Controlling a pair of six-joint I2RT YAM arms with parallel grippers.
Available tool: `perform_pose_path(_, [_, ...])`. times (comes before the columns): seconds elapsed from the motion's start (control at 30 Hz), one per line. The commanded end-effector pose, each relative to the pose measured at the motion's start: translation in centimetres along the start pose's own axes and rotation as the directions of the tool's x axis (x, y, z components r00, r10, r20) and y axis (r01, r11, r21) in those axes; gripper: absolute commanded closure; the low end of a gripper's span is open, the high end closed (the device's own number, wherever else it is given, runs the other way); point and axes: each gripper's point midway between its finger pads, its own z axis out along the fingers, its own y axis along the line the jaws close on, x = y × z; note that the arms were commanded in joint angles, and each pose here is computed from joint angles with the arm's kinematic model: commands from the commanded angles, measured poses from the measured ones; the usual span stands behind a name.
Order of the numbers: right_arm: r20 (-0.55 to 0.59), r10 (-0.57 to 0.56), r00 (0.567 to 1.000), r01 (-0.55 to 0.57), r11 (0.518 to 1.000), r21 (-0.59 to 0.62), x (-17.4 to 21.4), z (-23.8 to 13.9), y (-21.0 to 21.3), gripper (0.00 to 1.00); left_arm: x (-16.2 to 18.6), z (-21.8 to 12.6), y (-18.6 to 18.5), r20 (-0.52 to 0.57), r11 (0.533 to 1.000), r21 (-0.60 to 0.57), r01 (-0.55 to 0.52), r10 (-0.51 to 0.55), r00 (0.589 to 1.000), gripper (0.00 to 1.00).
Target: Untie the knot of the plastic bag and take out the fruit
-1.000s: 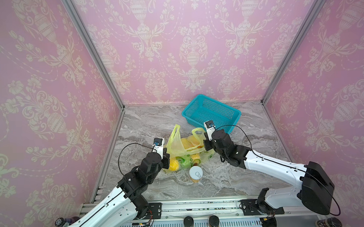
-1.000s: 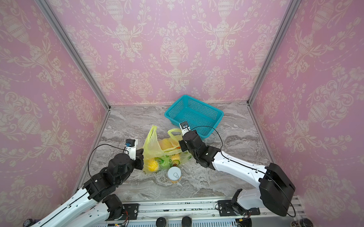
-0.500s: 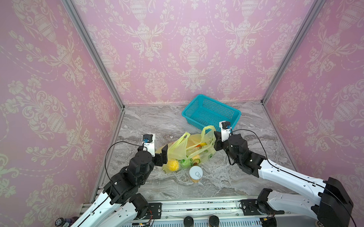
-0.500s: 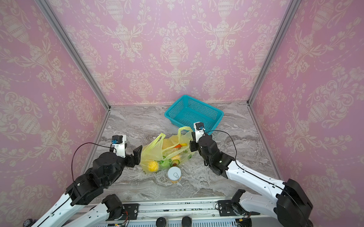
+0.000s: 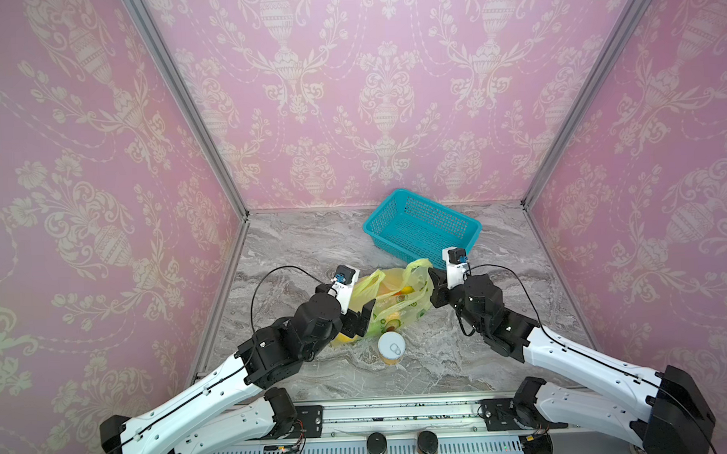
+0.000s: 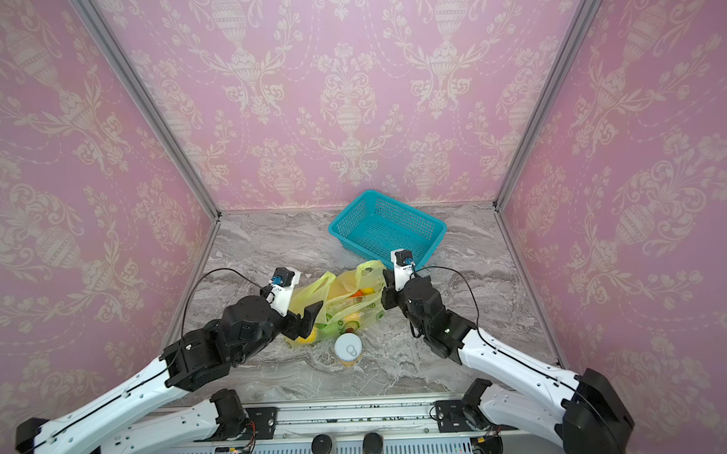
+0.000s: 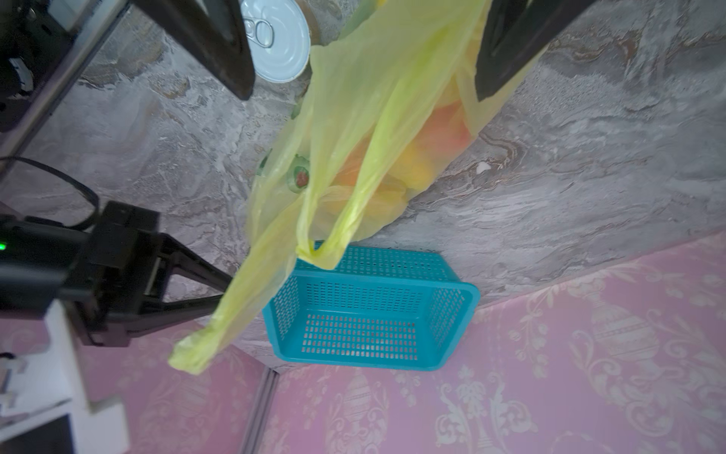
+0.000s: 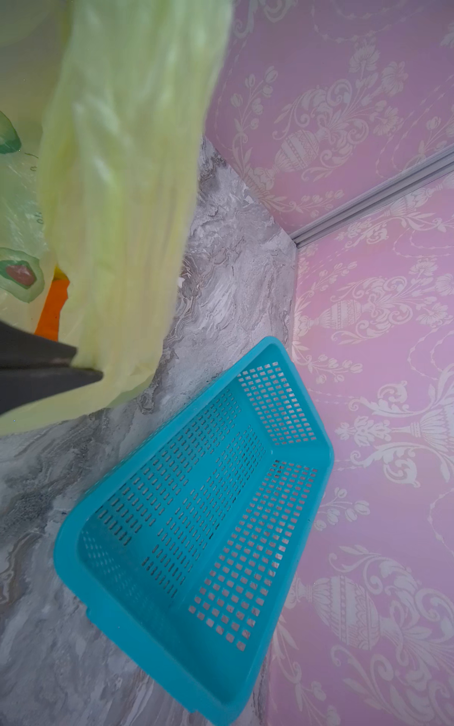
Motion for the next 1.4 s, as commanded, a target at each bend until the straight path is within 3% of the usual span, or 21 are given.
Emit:
perform_pose_path(0.0, [0.0,0.048,0.999,-0.048,0.999,0.016,-0.7,0.4,-0.1,1.0,-2.0,-0.3,-0.9,0.073,0.995,-0.032,-0.092,0.094,0.993,0.08])
perform_pose_path(0.17, [-0.016,0.086,0.996,-0.086,0.996,-0.004,-0.4,0.8,0.4,1.0,-0.7,2.9,-0.5,0.003,0.978,-0.156,-0.14,0.142,0.99,0.01])
perform_pose_path(0.37, [-0.042,0.101,0.994,-0.103,0.993,-0.054,-0.2,1.3,1.5,1.0,-0.3,6.2,0.3,-0.027,0.936,-0.311,-0.168,0.167,0.985,0.02])
perform_pose_path(0.4, [-0.042,0.102,0.994,-0.104,0.993,-0.056,-0.1,1.3,1.5,1.0,-0.2,6.6,0.5,-0.038,0.928,-0.33,-0.172,0.169,0.985,0.1])
perform_pose_path(0.5, [-0.038,0.105,0.994,-0.107,0.993,-0.056,0.0,1.3,1.4,1.0,0.0,7.7,1.8,-0.059,0.913,-0.38,-0.151,0.138,0.989,0.62])
perform_pose_path(0.57, [-0.035,0.102,0.994,-0.103,0.994,-0.04,0.0,1.3,1.2,1.0,-0.2,8.0,2.8,-0.058,0.916,-0.385,-0.111,0.096,0.994,0.83])
perform_pose_path(0.73, [-0.027,0.131,0.991,-0.131,0.991,0.015,-0.8,1.7,0.6,1.0,-1.9,7.6,5.3,-0.024,0.942,-0.337,0.005,-0.014,1.0,0.99])
perform_pose_path(1.13, [-0.032,0.288,0.957,-0.284,0.954,0.094,-6.0,7.2,2.6,1.0,-11.0,2.6,13.3,0.102,0.917,-0.391,0.077,-0.04,0.994,1.0])
perform_pose_path(1.27, [-0.043,0.353,0.935,-0.345,0.929,0.131,-5.9,8.3,2.6,1.0,-10.4,1.1,13.6,0.125,0.915,-0.385,0.121,-0.078,0.989,1.0])
perform_pose_path(1.37, [-0.042,0.39,0.92,-0.382,0.914,0.133,-4.9,8.4,2.4,1.0,-7.0,0.6,13.3,0.099,0.912,-0.367,0.183,-0.157,0.983,1.0])
